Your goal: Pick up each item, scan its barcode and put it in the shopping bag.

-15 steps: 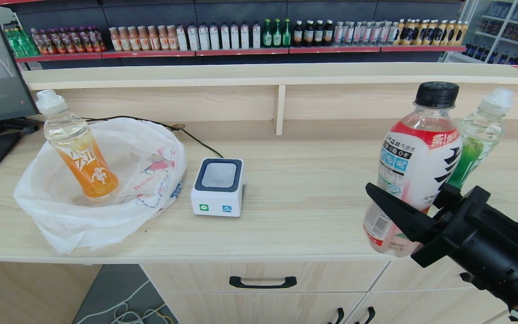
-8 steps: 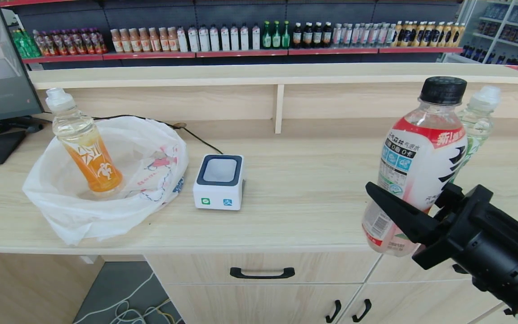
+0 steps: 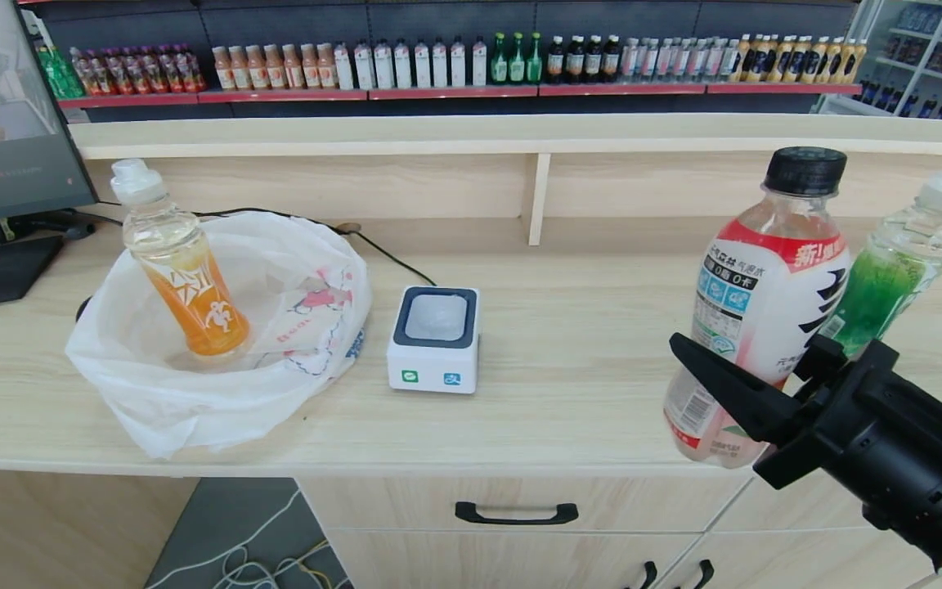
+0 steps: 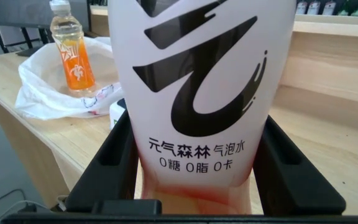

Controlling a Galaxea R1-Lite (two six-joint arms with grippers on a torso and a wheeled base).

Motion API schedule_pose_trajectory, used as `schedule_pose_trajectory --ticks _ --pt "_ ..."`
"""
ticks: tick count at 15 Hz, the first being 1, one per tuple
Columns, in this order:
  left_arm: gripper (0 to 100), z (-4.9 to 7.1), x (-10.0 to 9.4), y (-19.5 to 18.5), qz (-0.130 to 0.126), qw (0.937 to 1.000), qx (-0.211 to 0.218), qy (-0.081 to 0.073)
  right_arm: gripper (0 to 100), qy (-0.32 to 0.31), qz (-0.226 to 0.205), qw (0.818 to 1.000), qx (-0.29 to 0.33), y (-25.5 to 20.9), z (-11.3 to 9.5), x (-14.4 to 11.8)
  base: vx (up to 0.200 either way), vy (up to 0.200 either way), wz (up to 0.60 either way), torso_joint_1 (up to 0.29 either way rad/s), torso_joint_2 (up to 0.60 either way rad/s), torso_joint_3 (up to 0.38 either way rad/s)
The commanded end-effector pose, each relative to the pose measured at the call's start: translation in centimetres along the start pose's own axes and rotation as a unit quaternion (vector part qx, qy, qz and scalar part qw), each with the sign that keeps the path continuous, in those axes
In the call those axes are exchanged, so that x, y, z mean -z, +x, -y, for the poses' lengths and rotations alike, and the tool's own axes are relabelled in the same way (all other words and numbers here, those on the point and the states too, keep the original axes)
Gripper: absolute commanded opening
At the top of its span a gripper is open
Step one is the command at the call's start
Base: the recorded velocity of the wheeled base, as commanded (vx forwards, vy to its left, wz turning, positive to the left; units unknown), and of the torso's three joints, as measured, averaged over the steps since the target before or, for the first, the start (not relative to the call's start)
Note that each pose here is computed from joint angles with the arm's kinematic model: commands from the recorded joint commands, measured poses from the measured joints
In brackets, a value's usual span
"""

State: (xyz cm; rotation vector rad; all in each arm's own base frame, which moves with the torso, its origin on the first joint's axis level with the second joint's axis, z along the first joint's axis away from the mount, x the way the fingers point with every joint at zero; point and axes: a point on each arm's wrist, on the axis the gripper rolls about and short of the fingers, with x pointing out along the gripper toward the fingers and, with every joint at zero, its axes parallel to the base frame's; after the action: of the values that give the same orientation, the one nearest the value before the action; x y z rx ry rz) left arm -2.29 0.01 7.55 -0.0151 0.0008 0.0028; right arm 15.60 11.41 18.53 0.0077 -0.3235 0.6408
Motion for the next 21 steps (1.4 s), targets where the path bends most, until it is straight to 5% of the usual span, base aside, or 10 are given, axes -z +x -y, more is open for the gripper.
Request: schedule_pose_trajectory --ticks 1,15,21 --pt "100 0.0 -0.02 -0.01 0.0 1.0 -0.001 0.0 0 -0.001 0.0 1.0 0.001 -0.38 0.06 -0.06 0.0 0.2 0.0 -0.002 0.0 0.002" --pt "100 0.0 0.02 0.01 0.0 1.0 -0.001 0.001 0 0.007 0.004 1.0 0.003 -0.81 0.12 -0.33 0.0 0.2 0.0 0.001 0.0 0.002" --pt "100 0.0 -0.02 -0.01 0.0 1.0 -0.001 0.002 0 -0.008 0.016 1.0 0.018 -0.48 0.72 -0.77 0.0 0.0 0.0 0.0 0.0 0.0"
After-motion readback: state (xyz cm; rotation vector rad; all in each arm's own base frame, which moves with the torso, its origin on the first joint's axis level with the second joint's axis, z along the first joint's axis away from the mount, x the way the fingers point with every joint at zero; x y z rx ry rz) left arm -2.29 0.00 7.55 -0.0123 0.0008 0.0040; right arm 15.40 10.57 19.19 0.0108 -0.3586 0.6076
